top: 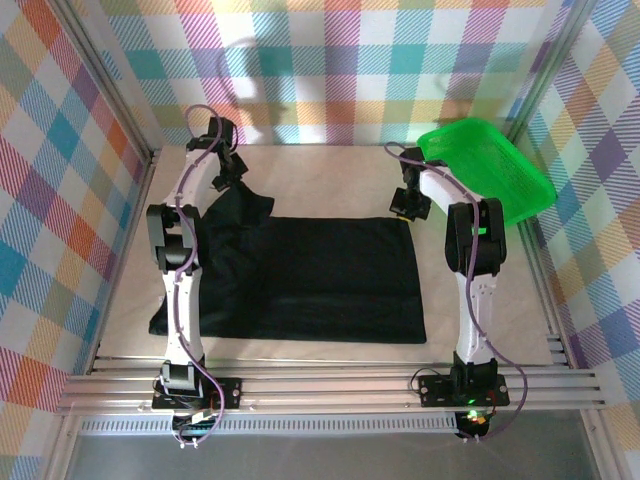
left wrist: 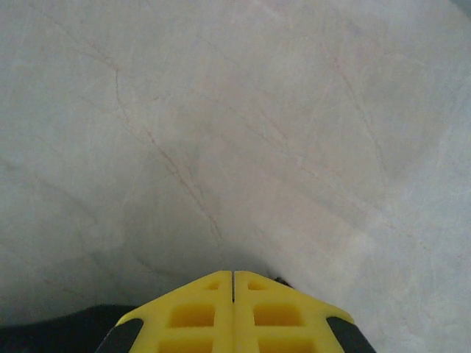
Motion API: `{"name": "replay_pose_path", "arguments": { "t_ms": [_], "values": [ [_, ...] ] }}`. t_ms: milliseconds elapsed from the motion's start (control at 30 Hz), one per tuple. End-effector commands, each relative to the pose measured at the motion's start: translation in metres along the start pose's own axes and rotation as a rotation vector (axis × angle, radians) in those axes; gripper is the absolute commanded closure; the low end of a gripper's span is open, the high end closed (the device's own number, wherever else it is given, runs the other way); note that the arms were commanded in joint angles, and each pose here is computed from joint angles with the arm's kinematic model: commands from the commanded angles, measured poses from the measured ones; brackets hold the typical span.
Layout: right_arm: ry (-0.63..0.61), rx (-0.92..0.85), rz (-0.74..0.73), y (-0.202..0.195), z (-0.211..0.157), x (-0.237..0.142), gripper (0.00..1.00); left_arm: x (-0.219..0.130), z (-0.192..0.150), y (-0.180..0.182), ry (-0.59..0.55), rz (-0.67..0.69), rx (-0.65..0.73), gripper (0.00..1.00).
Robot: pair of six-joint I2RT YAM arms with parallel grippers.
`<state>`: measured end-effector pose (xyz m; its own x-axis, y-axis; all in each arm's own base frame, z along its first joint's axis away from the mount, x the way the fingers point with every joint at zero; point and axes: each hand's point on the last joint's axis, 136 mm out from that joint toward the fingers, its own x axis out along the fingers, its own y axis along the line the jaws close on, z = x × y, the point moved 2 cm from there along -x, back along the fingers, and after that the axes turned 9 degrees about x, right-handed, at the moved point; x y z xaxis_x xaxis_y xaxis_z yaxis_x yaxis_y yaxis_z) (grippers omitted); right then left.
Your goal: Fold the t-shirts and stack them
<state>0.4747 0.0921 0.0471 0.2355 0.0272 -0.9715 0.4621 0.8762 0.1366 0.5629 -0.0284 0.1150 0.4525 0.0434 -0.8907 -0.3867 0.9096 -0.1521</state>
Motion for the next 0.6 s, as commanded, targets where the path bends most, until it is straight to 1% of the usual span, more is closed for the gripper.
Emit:
{"name": "replay_pose_path", "arguments": {
  "t_ms": [0, 167, 333, 467, 567],
  "values": [
    [-0.080, -0.045, 0.083, 0.011, 0.006, -0.034, 1.00, -0.049, 0.003, -0.004, -0.040, -0.024, 0.013, 1.00],
    [-0.130, -0.101, 0.178, 0.019, 0.005, -0.065, 1.00, -0.086, -0.013, 0.006, -0.058, -0.045, -0.010, 1.00],
    [-0.152, -0.140, 0.246, 0.018, -0.006, -0.091, 1.00, -0.125, -0.040, 0.030, -0.068, -0.061, -0.053, 1.00],
    [-0.164, -0.134, 0.255, 0.006, -0.021, -0.109, 1.00, -0.151, -0.069, 0.056, -0.073, -0.081, -0.107, 1.00],
    [-0.147, -0.096, 0.246, -0.008, -0.039, -0.115, 1.00, -0.168, -0.093, 0.076, -0.074, -0.073, -0.125, 1.00]
  ]
}}
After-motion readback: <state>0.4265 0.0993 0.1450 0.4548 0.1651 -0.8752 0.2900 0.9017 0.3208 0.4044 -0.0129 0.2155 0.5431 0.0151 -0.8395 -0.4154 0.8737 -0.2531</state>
